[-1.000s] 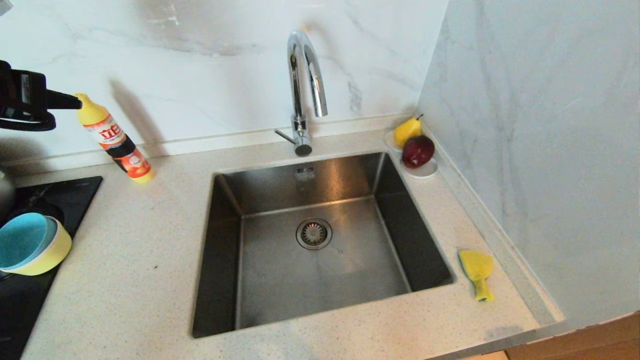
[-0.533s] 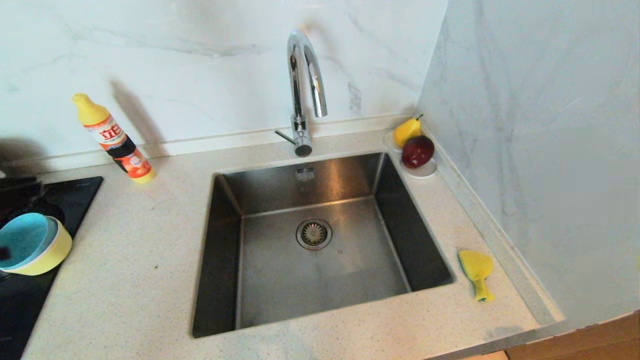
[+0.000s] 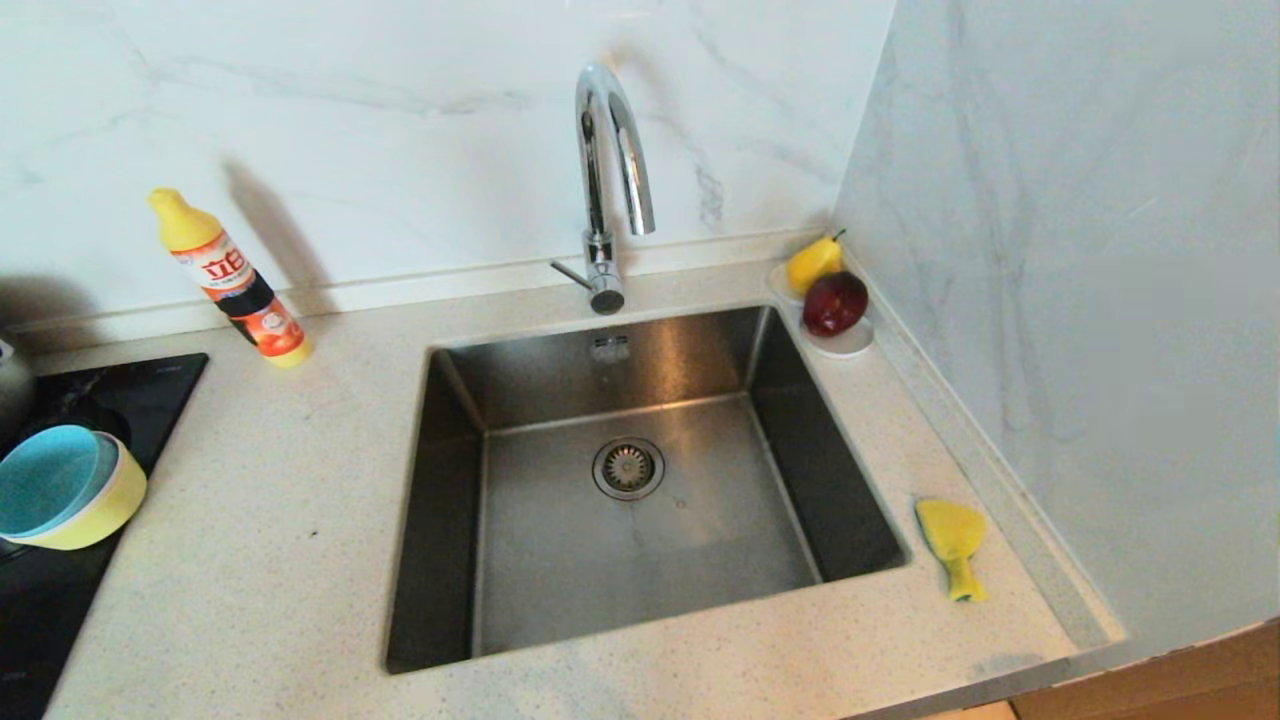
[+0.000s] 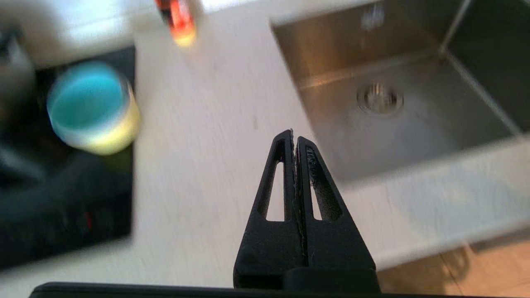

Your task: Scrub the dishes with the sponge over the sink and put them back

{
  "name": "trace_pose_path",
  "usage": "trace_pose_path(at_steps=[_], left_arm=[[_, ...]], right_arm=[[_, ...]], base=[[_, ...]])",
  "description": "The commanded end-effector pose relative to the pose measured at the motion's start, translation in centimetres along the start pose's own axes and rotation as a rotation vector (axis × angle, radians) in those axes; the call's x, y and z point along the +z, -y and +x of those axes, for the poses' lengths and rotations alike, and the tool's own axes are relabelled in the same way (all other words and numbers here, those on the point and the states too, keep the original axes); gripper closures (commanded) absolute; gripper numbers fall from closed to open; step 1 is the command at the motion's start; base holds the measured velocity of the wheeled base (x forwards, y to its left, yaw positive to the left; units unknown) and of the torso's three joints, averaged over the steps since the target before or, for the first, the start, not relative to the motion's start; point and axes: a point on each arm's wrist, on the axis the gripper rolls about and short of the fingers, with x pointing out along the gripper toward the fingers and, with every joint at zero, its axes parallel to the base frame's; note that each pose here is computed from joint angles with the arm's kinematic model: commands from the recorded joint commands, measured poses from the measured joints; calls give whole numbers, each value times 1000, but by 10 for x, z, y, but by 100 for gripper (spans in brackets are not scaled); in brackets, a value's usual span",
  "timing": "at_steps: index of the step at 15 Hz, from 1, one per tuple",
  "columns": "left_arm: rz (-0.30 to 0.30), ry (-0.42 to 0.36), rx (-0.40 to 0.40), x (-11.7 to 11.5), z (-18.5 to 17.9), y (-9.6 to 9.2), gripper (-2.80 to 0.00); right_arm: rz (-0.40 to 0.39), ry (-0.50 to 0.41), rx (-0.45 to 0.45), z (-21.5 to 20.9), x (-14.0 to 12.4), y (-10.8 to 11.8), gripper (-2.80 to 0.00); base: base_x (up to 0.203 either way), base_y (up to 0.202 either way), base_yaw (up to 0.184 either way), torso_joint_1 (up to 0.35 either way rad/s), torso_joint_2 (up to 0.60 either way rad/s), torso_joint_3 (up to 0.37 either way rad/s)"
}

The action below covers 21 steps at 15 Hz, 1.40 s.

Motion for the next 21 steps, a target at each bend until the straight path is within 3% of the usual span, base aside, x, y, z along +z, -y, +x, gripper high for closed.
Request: trace_pose_path(at_steps=[1, 2, 4, 6, 9, 21], left_arm=[[-78, 3, 31, -37, -15, 6, 0], [-131, -48, 49, -48, -10, 7, 0], [-137, -100, 55, -71, 1, 9, 0], [-107, -40, 48, -84, 11, 11, 0], [-53, -18, 25, -84, 12, 12, 0], [-82, -16, 29, -84, 12, 12, 0]], right_arm=[[0, 1, 1, 0, 0, 0, 0], [0, 0, 1, 0, 0, 0, 0], [0, 1, 1, 0, 0, 0, 0], [0, 1, 1, 0, 0, 0, 0], [0, 1, 1, 0, 0, 0, 0], [1, 0, 0, 0, 0, 0, 0]], base=[[0, 0, 0, 0, 0, 0], [0, 0, 0, 0, 0, 0], [0, 0, 0, 0, 0, 0], [0, 0, 0, 0, 0, 0], [0, 0, 0, 0, 0, 0], [0, 0, 0, 0, 0, 0]])
